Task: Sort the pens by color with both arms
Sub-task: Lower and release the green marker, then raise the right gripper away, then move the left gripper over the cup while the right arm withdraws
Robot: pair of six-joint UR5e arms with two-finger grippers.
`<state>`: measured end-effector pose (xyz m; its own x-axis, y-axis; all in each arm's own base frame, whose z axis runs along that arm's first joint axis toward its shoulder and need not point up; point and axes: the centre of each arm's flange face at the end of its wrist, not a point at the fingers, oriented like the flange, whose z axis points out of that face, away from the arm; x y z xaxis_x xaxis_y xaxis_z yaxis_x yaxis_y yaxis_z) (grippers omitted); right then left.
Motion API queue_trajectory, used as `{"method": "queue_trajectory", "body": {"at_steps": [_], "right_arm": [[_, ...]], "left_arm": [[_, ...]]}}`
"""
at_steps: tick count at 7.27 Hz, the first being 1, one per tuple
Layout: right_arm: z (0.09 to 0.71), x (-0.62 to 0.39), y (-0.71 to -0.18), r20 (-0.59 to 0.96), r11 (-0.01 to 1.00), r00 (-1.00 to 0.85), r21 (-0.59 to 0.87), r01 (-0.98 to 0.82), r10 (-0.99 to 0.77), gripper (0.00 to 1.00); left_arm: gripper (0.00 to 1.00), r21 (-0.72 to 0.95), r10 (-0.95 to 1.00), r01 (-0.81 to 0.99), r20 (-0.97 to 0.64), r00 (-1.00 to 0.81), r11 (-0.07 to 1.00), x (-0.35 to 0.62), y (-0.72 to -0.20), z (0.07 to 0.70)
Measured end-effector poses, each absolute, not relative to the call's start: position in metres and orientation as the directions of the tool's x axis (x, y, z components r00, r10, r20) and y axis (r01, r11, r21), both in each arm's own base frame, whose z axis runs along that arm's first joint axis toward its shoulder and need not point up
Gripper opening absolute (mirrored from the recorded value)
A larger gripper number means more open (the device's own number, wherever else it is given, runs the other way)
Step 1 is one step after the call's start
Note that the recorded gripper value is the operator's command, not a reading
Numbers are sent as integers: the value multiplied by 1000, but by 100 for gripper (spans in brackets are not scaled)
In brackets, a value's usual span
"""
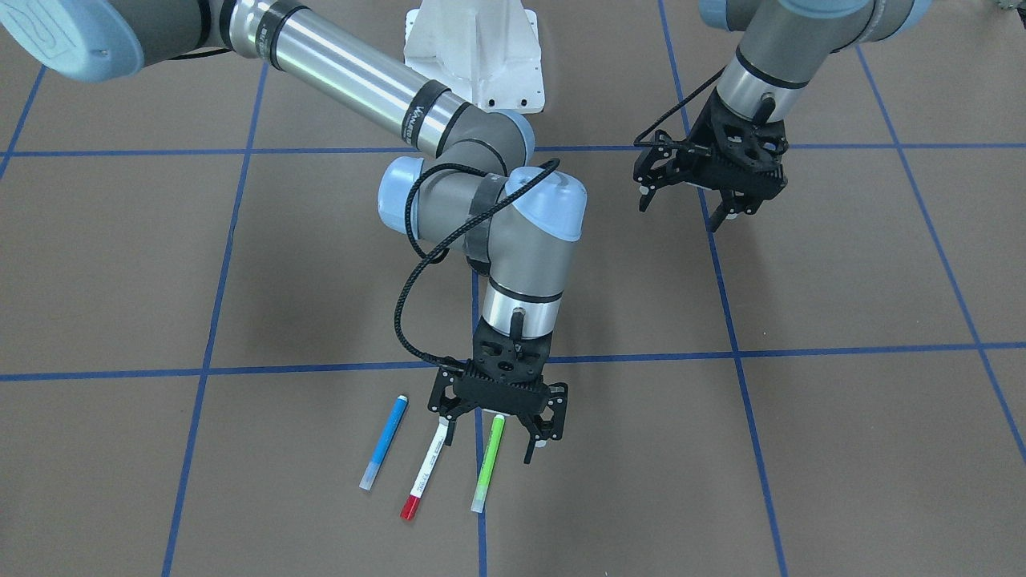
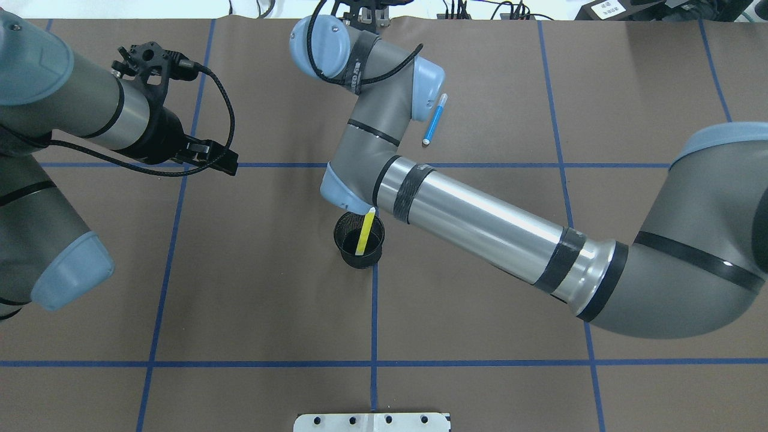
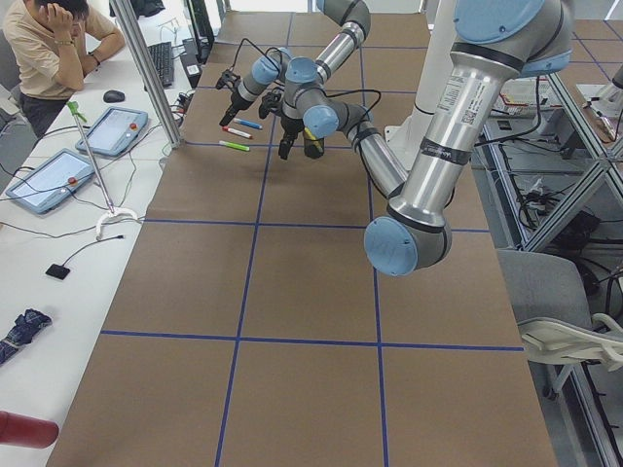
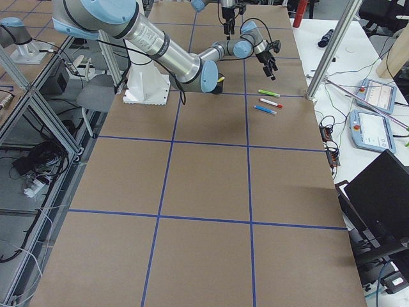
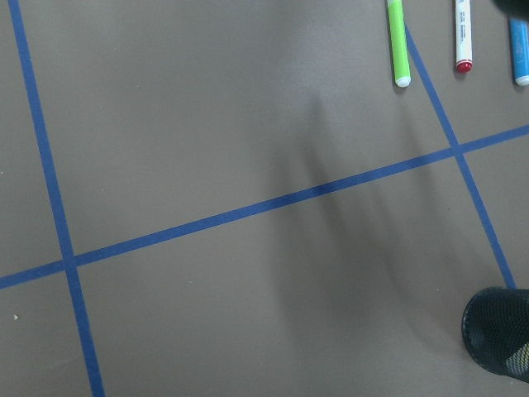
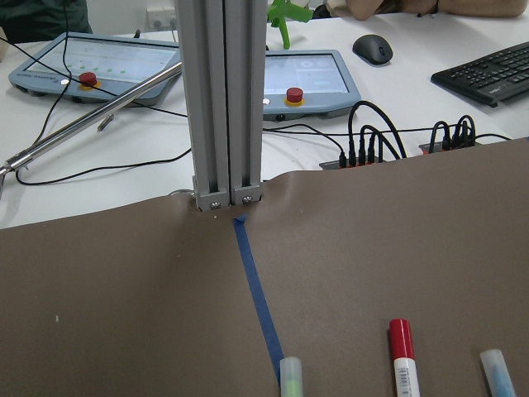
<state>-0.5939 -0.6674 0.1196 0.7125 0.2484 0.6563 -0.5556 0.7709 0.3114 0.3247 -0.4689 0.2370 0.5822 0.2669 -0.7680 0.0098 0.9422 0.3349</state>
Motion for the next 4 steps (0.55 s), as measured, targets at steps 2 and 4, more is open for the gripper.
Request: {"method": "queue_trajectory", "body": {"at_steps": [2, 4], "right_arm": [[142, -532, -697, 676, 860, 715, 248, -447, 177, 98], [171, -452, -724, 715, 927, 695, 203, -315, 80, 99]], "left_arm": [[99, 281, 195, 68, -802, 564, 957, 334, -475, 216], [99, 210, 116, 117, -835, 538, 971, 355, -477, 193]]}}
